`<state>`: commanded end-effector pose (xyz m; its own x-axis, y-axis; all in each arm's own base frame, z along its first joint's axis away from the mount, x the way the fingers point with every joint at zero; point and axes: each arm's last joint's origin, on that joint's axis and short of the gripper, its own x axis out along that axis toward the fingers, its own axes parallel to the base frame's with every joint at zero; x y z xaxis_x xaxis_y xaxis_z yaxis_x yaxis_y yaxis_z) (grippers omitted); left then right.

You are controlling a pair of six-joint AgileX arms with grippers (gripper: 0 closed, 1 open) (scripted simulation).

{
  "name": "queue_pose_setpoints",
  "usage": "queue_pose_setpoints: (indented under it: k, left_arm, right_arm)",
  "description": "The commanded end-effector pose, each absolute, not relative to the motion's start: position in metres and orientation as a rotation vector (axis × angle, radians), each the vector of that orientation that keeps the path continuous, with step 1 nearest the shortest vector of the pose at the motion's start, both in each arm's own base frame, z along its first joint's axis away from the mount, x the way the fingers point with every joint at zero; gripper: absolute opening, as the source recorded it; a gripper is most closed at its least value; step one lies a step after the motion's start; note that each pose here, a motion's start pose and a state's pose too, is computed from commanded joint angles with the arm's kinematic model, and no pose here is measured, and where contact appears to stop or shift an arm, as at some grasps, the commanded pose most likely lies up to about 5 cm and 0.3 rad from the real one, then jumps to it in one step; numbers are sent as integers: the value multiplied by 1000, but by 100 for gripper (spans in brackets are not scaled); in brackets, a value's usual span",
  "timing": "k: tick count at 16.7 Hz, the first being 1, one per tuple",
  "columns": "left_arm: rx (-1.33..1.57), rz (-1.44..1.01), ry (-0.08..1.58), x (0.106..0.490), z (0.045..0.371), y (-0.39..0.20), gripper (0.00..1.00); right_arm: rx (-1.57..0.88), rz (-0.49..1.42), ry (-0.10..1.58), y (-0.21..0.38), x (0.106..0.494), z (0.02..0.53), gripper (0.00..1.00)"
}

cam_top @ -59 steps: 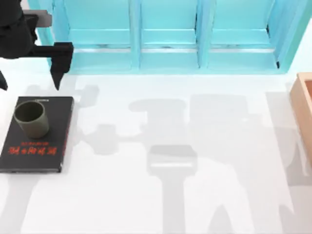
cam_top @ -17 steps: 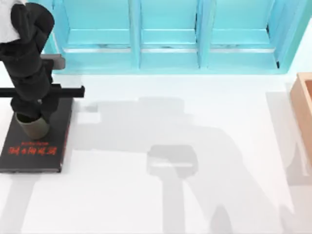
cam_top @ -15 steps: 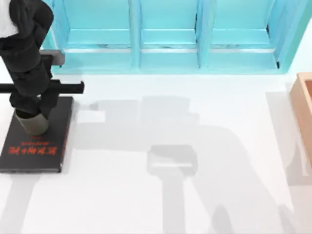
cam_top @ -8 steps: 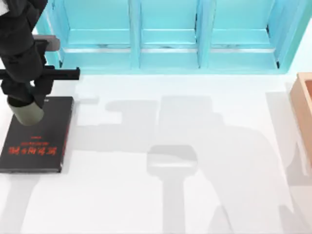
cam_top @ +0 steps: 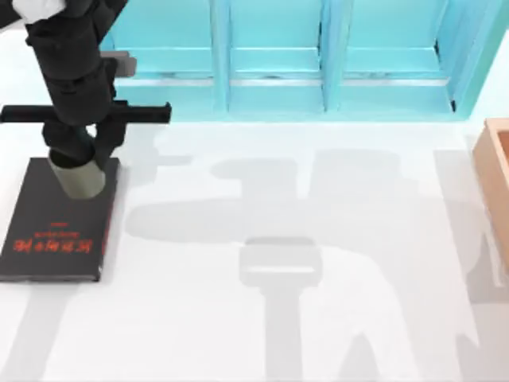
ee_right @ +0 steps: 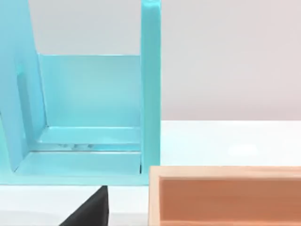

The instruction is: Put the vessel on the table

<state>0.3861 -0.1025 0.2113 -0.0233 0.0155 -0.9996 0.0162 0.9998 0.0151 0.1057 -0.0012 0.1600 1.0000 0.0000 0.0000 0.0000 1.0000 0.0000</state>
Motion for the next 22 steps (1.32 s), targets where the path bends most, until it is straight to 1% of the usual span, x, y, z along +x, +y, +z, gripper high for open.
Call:
queue_pose_setpoints:
  k: [3,6,8,10,15,18,22]
  left_arm:
    - [20,0,1576,385,227,-169,0]
    - [21,-10,1561,365,241,-236,0]
    - [20,-11,1559,353,246,-262,0]
    - [20,-11,1559,348,248,-272,0]
    - [13,-12,1555,349,246,-270,0]
    - [9,-9,1552,351,228,-267,0]
    - [20,-8,1562,349,193,-264,0]
  right_arm:
    - [0,0,0,-1,106,160,100]
    - [0,0,0,-1,106,160,100]
    - [0,0,0,-1,106,160,100]
    - [0,0,0,-1,106,160,100]
    - [0,0,0,-1,106,160,100]
    - [0,0,0,-1,106,160,100]
    - [0,0,0,-1,106,160,100]
